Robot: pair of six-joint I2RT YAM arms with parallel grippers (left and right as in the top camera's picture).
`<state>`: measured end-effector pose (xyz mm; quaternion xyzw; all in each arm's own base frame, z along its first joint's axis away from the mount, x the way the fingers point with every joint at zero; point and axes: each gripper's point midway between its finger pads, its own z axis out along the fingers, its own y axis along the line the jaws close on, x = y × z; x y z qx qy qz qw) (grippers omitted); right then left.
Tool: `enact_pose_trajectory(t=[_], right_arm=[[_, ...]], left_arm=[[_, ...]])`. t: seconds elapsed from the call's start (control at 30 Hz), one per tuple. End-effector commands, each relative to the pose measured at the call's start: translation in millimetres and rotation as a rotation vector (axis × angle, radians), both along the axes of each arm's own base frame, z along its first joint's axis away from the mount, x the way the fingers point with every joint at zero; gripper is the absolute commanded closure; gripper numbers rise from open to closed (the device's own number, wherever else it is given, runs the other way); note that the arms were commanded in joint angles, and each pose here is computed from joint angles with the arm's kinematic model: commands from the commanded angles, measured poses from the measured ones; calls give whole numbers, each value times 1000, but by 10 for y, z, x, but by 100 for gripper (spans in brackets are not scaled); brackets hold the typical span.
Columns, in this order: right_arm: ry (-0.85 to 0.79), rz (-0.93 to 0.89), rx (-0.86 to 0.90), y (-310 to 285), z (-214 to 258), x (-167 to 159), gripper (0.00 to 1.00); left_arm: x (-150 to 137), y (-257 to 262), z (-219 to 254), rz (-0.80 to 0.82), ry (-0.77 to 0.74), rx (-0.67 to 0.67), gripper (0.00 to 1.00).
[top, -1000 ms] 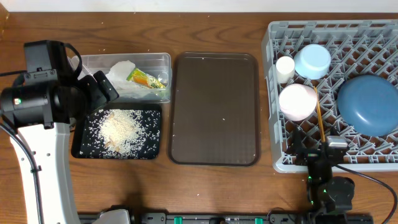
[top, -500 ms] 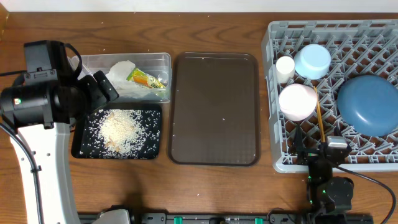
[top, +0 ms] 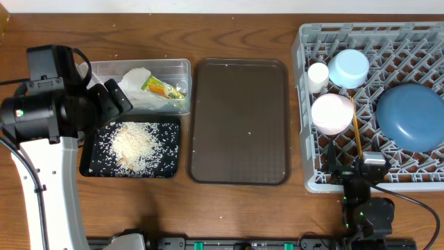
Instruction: Sort waste into correct bins and load items into the dishwasher rack
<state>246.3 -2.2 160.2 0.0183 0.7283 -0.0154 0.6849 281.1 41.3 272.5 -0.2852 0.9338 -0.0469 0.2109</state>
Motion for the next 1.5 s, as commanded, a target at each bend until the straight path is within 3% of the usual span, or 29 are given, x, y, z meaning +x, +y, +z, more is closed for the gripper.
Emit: enact_pose_trajectory(t=[0.0,0.87,1.47], right_arm=[[1,30,-15,62,-5,-3,1],[1,30,-15,62,-5,-3,1],[1,30,-15,62,-7,-3,1]], left_arm=[[-3,41,-14,6,9,16,4],[-41,27,53,4,-16,20,4],[-1033,-77,974,28,-431,128,4]])
